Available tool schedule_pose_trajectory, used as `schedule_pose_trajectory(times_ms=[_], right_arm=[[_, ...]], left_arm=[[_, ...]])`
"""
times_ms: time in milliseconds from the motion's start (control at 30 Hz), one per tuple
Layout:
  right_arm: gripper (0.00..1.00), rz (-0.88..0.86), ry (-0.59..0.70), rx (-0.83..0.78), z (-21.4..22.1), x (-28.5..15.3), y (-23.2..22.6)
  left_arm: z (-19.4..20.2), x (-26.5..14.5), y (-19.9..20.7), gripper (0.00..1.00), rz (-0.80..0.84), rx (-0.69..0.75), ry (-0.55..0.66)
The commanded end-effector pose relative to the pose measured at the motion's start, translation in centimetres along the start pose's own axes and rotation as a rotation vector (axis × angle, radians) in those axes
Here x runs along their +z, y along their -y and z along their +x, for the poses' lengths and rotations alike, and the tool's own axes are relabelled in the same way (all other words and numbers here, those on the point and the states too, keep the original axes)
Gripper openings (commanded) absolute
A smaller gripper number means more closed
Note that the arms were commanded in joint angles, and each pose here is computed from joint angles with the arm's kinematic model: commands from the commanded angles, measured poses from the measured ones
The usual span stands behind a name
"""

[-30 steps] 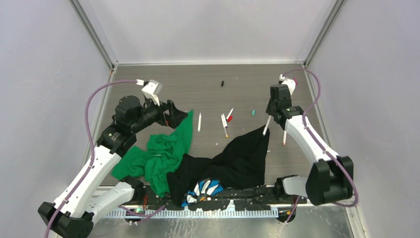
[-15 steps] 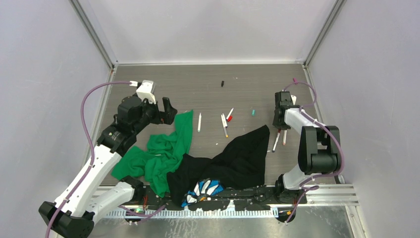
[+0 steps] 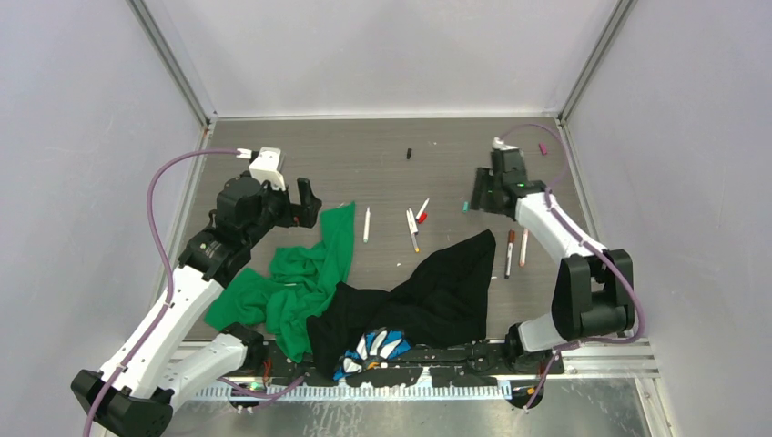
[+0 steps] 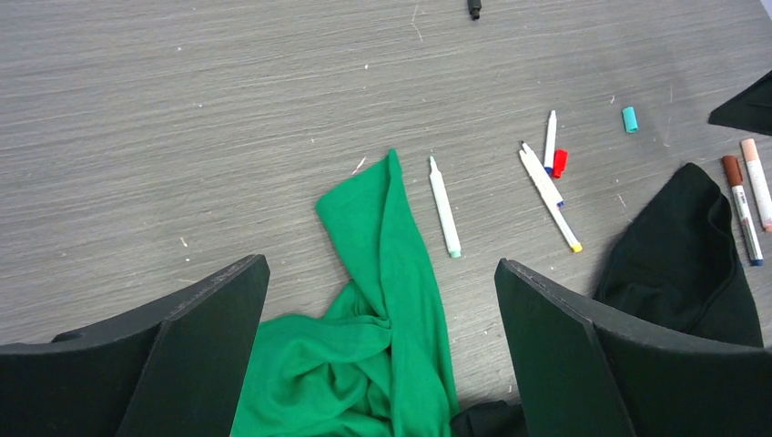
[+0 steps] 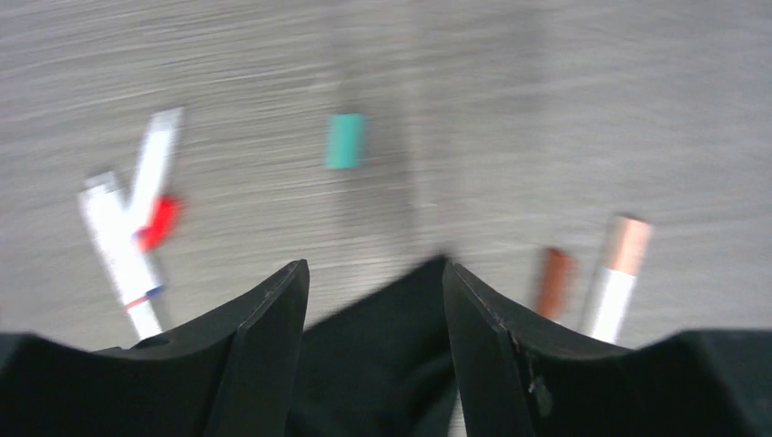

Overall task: Insert the pens into the pen caps
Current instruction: Place the pen at the center of the board, then pick up the pen from the center of the board.

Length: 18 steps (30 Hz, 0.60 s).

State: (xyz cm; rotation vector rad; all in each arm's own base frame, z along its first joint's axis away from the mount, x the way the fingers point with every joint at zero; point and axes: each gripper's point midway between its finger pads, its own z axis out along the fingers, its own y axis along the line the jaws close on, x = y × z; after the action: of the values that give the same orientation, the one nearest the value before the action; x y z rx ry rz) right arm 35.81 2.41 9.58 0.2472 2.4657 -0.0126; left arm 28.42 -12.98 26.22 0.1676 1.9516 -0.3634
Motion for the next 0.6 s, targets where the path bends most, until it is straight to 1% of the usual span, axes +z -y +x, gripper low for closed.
schedule_pose_trajectory(times_ms=[0,100,167,300,367,567], right_arm=[[0.60,-0.286,0.026,-0.059,0.8,-3.7,-11.1],[0.57,-0.344,-0.009,-0.096,3.9,-3.9,-15.6],[0.52,-0.349,-0.035,-0.121,5.6,-3.6,-17.3],[0.47,-0.288,-0.052,-0.165,7.5,-2.3,-18.1],[0.43,-0.281,-0.063,-0.179,7.9,-1.7,-18.4],[0.40,-0.267,-0.089,-0.224,9.1,-0.5,-19.5]], left_arm=[[-2.1,-0.3,-0.3,0.98,-0.023,0.003,0.066],[-2.1,-0.4,-0.2,0.98,-0.021,0.001,0.064],[-2.1,-0.4,-0.2,0.98,-0.020,0.000,0.069],[-2.1,-0.4,-0.5,0.98,-0.033,0.002,0.065],[-2.1,-0.4,-0.3,0.98,-0.027,-0.001,0.066],[-2.2,-0.5,-0.5,0.98,-0.038,0.002,0.069]])
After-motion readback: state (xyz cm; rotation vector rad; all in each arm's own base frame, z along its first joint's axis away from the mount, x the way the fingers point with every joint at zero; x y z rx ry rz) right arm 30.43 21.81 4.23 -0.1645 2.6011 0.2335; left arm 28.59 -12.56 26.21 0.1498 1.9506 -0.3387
